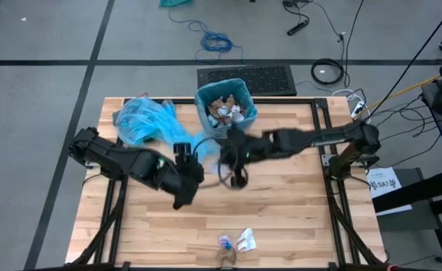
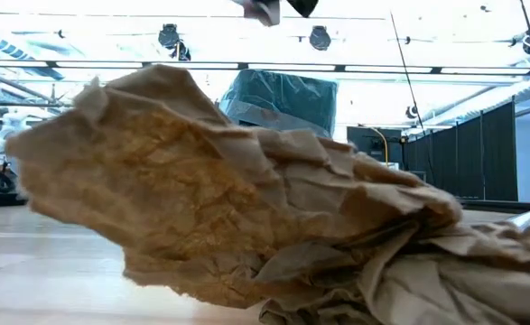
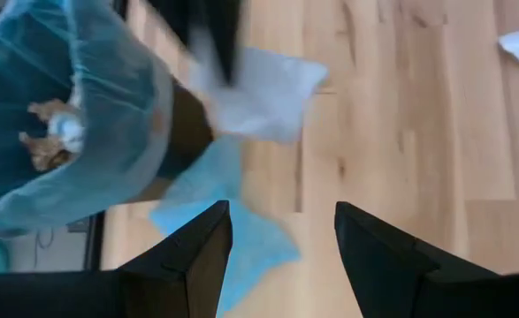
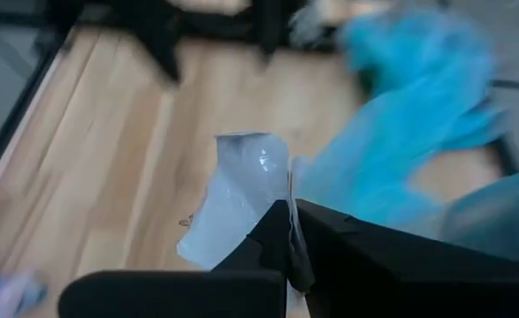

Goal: Place trash/remove bag and relplace
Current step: Put the white paper into the trash bin

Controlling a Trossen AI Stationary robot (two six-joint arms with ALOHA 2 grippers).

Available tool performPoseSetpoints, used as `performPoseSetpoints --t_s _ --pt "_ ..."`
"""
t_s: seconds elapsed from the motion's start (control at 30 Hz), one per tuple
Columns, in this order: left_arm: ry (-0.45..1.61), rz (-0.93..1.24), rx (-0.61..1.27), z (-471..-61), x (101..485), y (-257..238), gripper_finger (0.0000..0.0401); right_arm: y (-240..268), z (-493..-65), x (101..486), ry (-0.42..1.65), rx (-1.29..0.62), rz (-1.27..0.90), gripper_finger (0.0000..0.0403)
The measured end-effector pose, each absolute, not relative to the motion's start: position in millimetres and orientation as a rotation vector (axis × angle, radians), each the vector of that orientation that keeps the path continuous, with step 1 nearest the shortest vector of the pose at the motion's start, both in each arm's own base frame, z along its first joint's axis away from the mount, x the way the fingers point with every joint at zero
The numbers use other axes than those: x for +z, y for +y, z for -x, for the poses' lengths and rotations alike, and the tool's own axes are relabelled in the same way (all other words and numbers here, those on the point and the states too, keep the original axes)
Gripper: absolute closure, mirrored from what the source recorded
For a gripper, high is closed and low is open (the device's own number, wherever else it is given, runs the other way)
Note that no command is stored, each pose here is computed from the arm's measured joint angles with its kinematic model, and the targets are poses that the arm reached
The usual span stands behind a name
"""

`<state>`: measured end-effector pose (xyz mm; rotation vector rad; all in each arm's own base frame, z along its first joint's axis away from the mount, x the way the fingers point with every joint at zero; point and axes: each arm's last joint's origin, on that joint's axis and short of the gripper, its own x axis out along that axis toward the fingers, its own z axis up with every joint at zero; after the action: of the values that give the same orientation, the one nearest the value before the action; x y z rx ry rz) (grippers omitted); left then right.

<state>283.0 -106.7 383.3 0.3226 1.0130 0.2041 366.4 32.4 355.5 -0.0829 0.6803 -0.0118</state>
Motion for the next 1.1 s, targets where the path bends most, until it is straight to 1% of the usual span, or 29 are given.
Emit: performPoseSetpoints --t_s 0.13,0.23,0.33,0.47,0.57,0.63,0.7,0.77,0.83,0.97,1.1 --pt "0.987 -0.321 0.204 -270 398 -87 0.0198 0 -365 383 0.593 -0.142 0.038 0.0402" --pt "0.977 -0.32 0.217 -249 401 -71 0.0198 -24 -365 390 0.558 -0.211 0.01 0.0402" --pt "0.919 -0.287 0.232 -228 397 -58 0.0198 -47 -365 394 0.505 -0.28 -0.041 0.0403" --pt "0.809 -0.234 0.206 -204 385 -47 0.0198 -80 -361 398 0.448 -0.373 -0.081 0.0403" --pt "0.738 -0.19 0.184 -192 369 -42 0.0198 -110 -355 401 0.398 -0.471 -0.163 0.0403" --pt "0.703 -0.161 0.17 -187 358 -39 0.0198 -130 -351 397 0.396 -0.54 -0.224 0.0403" --pt "0.679 -0.138 0.148 -184 345 -38 0.0198 -146 -347 388 0.436 -0.593 -0.291 0.04" --pt "0.66 -0.116 0.12 -182 333 -38 0.0198 -157 -343 379 0.49 -0.636 -0.36 0.0389" --pt "0.641 -0.088 0.093 -181 322 -39 0.0198 -164 -338 373 0.533 -0.664 -0.408 0.0369" --pt "0.609 -0.014 0.063 -179 306 -40 0.0198 -168 -333 371 0.568 -0.656 -0.436 0.0312" --pt "0.581 0.011 0.054 -180 301 -40 0.0198 -165 -333 372 0.565 -0.639 -0.438 0.0258"
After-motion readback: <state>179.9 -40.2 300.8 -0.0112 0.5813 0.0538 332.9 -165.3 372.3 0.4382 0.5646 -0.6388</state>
